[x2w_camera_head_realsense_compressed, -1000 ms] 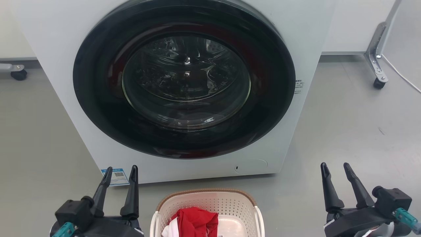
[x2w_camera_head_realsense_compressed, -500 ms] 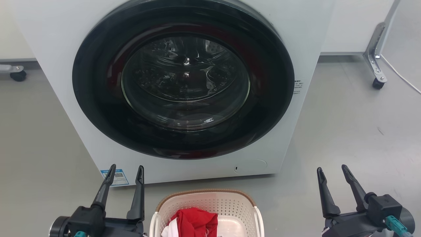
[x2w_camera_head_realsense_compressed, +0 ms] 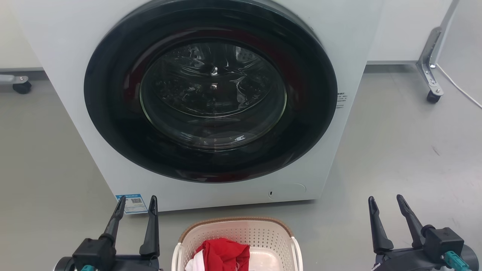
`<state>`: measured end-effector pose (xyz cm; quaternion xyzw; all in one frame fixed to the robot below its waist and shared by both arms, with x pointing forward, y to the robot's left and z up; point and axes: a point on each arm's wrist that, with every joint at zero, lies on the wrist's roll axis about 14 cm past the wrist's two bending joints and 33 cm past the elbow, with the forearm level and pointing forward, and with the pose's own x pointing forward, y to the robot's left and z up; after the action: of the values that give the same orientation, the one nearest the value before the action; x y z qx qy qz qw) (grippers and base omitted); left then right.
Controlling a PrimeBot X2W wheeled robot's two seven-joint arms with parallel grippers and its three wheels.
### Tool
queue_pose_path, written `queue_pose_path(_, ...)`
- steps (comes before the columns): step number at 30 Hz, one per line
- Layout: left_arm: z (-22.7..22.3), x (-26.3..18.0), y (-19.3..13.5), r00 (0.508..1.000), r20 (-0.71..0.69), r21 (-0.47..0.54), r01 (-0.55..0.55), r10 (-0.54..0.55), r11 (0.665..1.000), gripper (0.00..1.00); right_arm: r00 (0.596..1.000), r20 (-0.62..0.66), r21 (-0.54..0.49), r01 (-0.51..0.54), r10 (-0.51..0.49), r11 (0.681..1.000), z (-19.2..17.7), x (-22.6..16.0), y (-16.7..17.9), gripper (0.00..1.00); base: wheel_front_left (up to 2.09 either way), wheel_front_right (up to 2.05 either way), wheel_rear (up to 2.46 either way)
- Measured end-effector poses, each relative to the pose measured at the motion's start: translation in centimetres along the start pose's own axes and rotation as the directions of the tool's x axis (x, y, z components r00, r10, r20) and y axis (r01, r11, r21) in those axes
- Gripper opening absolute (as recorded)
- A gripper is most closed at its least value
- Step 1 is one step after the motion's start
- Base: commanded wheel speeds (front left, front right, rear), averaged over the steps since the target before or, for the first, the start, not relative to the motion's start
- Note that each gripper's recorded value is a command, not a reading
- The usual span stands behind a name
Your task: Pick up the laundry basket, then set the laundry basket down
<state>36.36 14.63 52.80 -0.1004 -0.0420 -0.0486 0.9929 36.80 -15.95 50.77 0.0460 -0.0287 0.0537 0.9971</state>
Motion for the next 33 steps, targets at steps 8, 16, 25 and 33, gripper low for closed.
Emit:
queue_pose_path(8,-0.7,-0.3,0.5,0.999,-0.031,-0.006,-0.020,0.020,1.000,1.00,1.000,-0.002,0.003,0.010,-0.010,1.000,-0.1,0.0,-0.2,1.00,0.00,0.00,0.00)
queue_pose_path(16,-0.9,-0.3,0.6,0.999,-0.042,-0.009,-0.032,0.031,0.999,1.00,1.000,-0.004,0.007,0.016,-0.016,1.000,-0.2,0.0,-0.4,1.00,0.00,0.00,0.00)
queue_pose_path(25,-1.0,-0.2,0.7,0.998,-0.049,0.004,-0.038,0.039,0.999,1.00,1.000,-0.004,0.009,0.013,-0.013,1.000,-0.2,0.0,-0.3,1.00,0.00,0.00,0.00)
queue_pose_path(33,-1.2,-0.2,0.9,0.997,-0.056,0.004,-0.048,0.048,0.999,1.00,1.000,-0.006,0.001,0.005,-0.005,1.000,-0.3,0.1,-0.1,1.00,0.00,0.00,0.00)
